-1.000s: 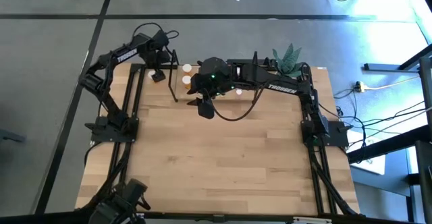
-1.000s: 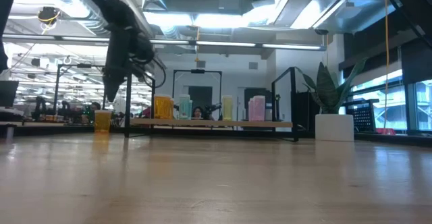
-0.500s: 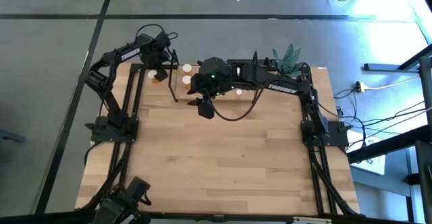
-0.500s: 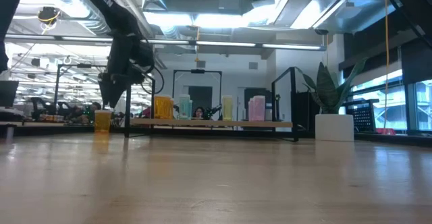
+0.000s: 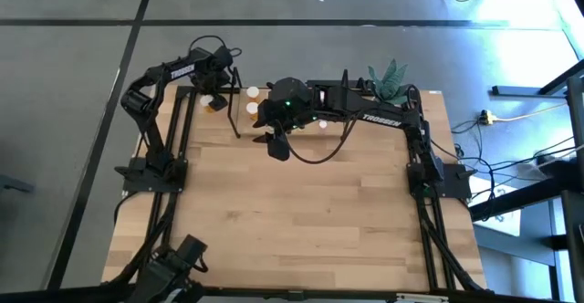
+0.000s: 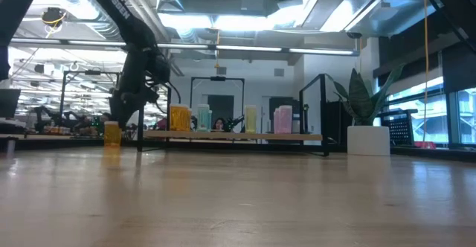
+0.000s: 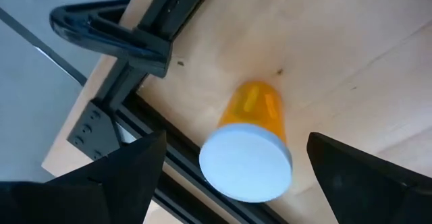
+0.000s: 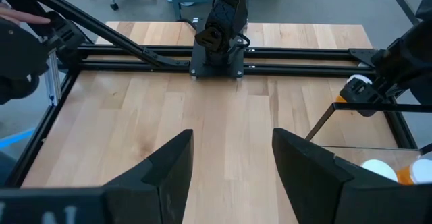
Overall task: Pick and place medicine bottles onto shelf by color
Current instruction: Put the orange pill bottle on the shelf aligned with the other orange pill bottles
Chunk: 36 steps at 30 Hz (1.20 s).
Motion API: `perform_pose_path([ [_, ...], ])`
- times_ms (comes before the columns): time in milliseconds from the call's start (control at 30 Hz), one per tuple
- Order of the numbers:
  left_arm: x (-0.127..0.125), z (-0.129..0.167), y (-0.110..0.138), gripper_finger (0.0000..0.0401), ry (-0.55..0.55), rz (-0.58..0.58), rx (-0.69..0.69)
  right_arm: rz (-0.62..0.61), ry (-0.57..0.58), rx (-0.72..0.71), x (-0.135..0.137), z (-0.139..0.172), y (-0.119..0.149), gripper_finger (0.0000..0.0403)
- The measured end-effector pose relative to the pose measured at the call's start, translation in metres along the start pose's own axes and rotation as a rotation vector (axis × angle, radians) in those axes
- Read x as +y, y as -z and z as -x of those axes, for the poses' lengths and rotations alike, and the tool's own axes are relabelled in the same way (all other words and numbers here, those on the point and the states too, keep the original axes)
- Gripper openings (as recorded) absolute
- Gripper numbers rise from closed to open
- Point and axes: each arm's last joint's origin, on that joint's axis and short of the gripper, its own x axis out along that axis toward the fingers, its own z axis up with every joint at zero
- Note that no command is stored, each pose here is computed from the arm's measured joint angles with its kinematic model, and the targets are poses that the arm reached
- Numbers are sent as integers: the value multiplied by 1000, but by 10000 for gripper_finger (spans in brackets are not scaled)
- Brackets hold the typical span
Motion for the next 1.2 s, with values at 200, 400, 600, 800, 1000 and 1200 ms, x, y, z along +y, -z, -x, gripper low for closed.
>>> perform_pose_path([
  [200,2,-3,-2,353,0,0,-7,0,1,0,0,0,0,204],
  [400,7,-11,-1,353,13,17,28,-1,0,0,0,0,0,204],
  [600,8,-11,-1,353,14,15,28,-1,0,0,0,0,0,204],
  [800,8,-11,-1,353,11,34,20,-2,1,0,0,0,0,204],
  [1000,9,-11,-5,353,0,124,-15,20,25,-19,-2,0,-2,204],
  [1200,10,-11,-6,353,-2,193,-23,3,91,-27,-13,2,-2,205],
])
